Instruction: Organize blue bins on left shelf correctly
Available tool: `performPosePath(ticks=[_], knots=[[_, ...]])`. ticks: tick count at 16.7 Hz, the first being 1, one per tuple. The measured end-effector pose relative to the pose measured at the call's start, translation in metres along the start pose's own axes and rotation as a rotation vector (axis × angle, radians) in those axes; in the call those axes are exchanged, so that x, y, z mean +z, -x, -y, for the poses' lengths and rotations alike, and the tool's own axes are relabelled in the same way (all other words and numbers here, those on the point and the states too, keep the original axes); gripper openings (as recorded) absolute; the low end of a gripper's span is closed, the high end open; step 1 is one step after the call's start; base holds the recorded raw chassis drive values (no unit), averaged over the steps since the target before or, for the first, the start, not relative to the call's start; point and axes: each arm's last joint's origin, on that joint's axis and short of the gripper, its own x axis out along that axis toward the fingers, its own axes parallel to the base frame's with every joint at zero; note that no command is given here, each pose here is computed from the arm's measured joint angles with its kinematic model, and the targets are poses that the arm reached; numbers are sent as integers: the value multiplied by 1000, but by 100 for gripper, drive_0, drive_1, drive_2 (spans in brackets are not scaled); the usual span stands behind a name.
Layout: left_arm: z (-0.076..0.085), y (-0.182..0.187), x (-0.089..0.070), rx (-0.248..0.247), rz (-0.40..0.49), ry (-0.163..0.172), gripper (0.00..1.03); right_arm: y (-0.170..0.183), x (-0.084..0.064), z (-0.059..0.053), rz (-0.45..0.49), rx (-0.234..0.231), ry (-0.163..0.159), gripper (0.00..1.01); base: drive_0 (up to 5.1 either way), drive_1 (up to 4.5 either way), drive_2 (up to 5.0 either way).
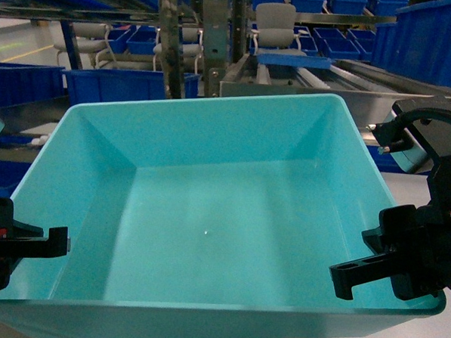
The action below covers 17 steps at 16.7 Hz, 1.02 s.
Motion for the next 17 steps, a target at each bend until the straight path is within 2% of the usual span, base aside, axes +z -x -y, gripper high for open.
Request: performPosePath(ticks=[17], knots=[[0,0,0,0,-1,0,2,0,0,0,-2,0,0,2,-473,368,108]])
